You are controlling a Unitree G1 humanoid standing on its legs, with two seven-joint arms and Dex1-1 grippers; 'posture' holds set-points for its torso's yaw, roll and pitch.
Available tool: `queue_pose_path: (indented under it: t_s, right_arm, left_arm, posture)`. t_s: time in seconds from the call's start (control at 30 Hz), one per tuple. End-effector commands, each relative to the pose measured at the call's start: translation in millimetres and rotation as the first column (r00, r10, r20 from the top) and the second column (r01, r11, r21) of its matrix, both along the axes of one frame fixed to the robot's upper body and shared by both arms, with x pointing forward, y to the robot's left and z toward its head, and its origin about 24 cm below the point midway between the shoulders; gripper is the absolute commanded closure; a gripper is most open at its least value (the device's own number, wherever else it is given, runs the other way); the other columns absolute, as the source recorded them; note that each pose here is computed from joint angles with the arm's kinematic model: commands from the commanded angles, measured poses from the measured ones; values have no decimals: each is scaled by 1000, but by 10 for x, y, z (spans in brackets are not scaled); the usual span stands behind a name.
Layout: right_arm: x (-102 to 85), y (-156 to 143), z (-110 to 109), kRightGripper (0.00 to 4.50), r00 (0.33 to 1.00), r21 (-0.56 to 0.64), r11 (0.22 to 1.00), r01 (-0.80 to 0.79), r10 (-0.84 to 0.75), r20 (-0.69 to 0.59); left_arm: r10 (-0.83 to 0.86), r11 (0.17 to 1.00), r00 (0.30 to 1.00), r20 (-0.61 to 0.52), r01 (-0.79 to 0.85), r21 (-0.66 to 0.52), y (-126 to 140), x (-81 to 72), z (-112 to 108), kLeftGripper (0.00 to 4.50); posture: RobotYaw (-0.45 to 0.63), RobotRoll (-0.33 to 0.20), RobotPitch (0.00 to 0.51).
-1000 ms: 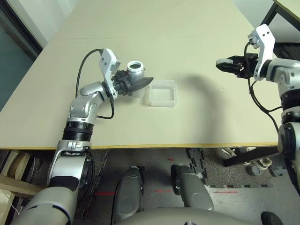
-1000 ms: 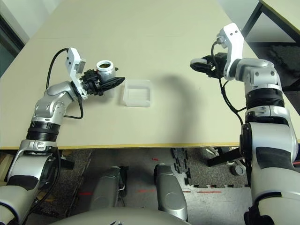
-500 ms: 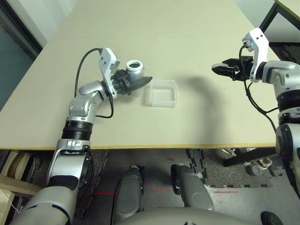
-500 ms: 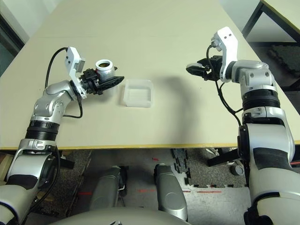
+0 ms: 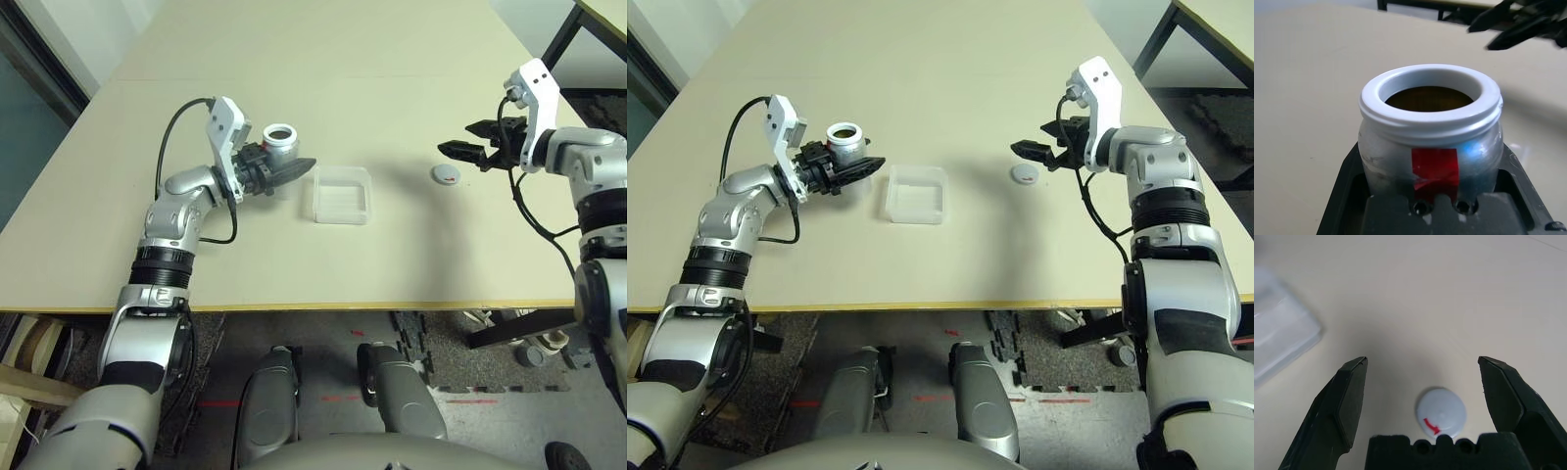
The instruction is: Pour the medicine from the bottle into the box.
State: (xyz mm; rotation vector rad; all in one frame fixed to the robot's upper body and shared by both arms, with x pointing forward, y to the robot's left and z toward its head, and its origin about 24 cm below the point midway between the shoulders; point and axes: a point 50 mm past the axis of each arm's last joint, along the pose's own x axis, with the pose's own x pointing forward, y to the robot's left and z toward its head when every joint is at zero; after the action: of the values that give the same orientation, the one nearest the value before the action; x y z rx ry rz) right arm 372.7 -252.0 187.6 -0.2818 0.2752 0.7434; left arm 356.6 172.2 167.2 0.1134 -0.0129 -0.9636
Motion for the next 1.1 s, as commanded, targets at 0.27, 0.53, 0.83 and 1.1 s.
queue_pose_path:
  t_s: [0.27, 0.53, 0.83, 1.1]
  right_arm:
    - [-259, 304, 83, 0, 907, 43, 907, -418, 415, 67]
    - [-433, 463, 22, 0, 837, 119, 829, -546, 538, 99]
    - [-432, 419, -178, 0, 870, 111, 863, -493, 488, 66]
    - [-419, 367, -258, 0, 883, 83, 879, -470, 467, 52]
  left_arm:
    - [46, 996, 999, 24, -47, 79, 90, 113, 64, 1856]
    - [55, 994, 998, 33, -58, 91, 136, 154, 92, 1856]
    - [65, 992, 997, 47, -70, 109, 151, 193, 127, 1856]
    - [70, 987, 996, 58, -77, 144, 161, 210, 117, 1856]
  posture:
    - [-82, 0, 133]
    - [-88, 0, 123]
    - [-93, 0, 114]
    - [-92, 0, 117]
